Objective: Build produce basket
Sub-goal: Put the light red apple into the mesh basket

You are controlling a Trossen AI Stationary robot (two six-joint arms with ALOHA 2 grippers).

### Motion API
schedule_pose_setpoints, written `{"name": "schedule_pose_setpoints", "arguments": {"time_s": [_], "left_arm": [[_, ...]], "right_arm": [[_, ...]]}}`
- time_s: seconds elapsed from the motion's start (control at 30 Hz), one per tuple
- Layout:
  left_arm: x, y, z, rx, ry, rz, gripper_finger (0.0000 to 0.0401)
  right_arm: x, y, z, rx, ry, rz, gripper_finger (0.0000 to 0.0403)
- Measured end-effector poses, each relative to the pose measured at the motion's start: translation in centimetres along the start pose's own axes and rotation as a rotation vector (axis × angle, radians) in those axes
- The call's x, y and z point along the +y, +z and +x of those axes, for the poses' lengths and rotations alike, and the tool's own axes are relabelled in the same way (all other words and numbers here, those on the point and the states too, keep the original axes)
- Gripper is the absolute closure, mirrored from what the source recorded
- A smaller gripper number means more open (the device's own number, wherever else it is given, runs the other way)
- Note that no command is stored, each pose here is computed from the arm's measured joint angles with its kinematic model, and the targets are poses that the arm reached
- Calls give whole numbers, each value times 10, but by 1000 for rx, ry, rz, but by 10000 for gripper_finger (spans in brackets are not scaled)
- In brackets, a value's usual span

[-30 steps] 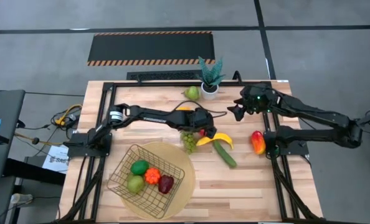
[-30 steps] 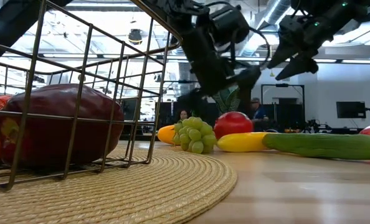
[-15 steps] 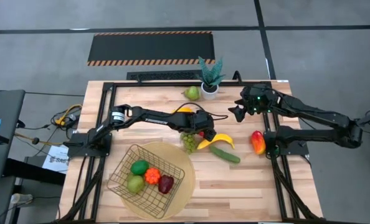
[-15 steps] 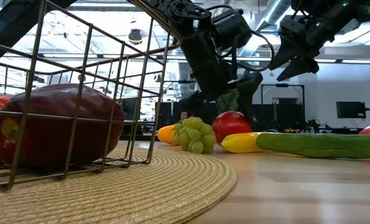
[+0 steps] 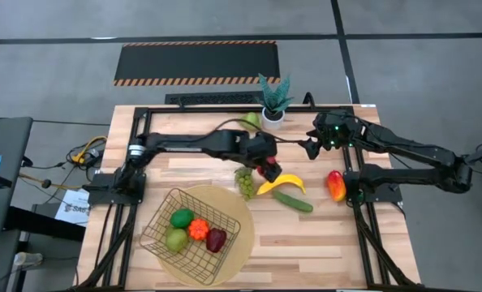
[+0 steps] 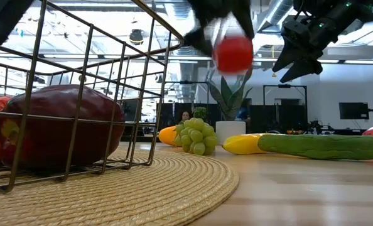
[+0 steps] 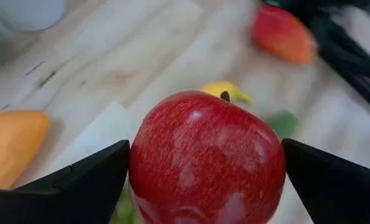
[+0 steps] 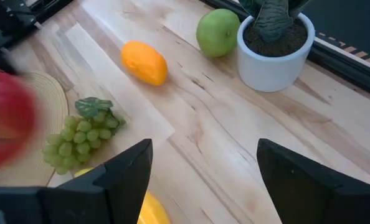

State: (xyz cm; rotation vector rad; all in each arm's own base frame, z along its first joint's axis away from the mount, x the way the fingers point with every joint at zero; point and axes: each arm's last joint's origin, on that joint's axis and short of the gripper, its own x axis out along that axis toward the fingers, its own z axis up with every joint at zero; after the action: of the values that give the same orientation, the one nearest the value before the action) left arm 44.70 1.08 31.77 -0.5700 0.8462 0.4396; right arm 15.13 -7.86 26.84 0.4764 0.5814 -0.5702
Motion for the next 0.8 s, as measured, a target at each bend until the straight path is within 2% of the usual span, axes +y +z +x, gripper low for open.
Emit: {"name": "schedule_pose_setpoints", "arguments": {"time_s": [0.2, 0.4, 0.6, 0.7, 0.8], "left_arm": [[-23, -8, -85, 29, -107, 53, 5], [-43, -31, -155, 45, -322, 144, 5], [-62, -63, -199, 47, -456, 244, 5], [-68, -76, -211, 60, -467, 206, 5], [-68, -90, -214, 130, -405, 99, 5]], "right_arm": [[0, 0, 0, 0, 0, -2, 92], [0, 0, 0, 0, 1, -3, 92], [0, 0, 0, 0, 1, -3, 92], [0, 0, 0, -1, 1, -3, 92], [0, 0, 0, -1, 1, -2, 92]]}}
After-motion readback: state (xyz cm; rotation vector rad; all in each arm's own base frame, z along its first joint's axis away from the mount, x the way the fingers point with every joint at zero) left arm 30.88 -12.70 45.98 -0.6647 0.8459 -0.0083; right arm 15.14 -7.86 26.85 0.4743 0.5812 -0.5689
